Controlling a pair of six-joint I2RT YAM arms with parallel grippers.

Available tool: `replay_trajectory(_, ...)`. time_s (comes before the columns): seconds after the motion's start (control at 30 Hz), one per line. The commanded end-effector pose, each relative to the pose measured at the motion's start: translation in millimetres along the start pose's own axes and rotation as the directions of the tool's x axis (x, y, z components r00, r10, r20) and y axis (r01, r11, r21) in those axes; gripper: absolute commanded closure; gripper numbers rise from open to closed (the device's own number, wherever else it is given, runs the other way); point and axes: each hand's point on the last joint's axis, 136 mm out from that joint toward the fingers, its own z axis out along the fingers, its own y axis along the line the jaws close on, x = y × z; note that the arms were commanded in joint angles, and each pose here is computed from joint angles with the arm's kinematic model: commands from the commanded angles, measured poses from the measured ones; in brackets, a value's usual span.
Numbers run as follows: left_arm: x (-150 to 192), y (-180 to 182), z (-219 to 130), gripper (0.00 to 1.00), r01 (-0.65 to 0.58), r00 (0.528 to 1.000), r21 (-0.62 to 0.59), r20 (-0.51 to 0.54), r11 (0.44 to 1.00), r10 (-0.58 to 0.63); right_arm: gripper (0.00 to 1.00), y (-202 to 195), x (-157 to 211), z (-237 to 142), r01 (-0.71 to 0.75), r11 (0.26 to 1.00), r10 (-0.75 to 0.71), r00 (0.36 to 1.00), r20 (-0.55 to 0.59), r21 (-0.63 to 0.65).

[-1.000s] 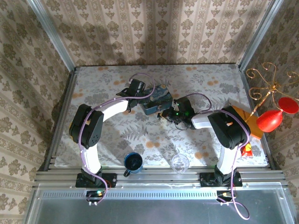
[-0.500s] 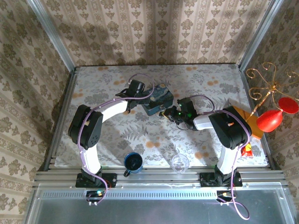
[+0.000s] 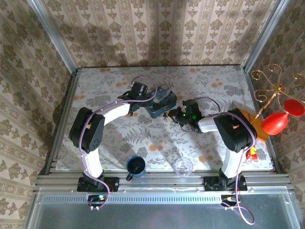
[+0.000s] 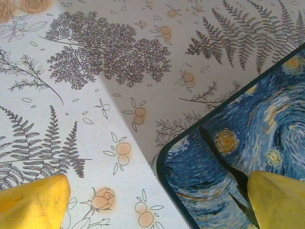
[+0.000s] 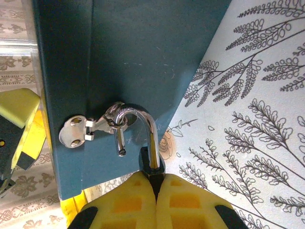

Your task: Unlock a padlock with a key

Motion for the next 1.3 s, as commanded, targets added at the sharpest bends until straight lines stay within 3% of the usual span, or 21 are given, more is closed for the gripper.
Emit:
replay_trajectory(0.0, 35.9, 24.2, 3.3, 0.04, -0.038, 0.992, -0.079, -0.121, 0.996, 0.029, 1.00, 2.0, -16.7, -5.3, -0.028, 1.000, 0.029, 0.997, 0.072, -0.012)
replay_trajectory(0.9, 38.0, 23.1, 5.0, 0.03, -0.054, 0.990, -0.074, -0.138, 0.996, 0.043, 1.00, 8.3, -34.1, -0.6, -0.065, 0.996, 0.071, 0.992, 0.108, -0.060)
replay_trajectory(1.07, 34.7, 22.6, 3.9, 0.02, -0.059, 0.990, -0.075, -0.132, 0.995, 0.048, 1.00, 8.3, -35.9, -1.6, -0.050, 0.998, 0.054, 0.993, 0.107, -0.039)
replay_trajectory(1.27, 32.6, 22.8, 4.7, 0.02, -0.068, 0.989, -0.082, -0.133, 0.994, 0.057, 1.00, -0.1, -34.4, -5.2, 0.020, 0.997, -0.025, 0.997, 0.069, 0.073)
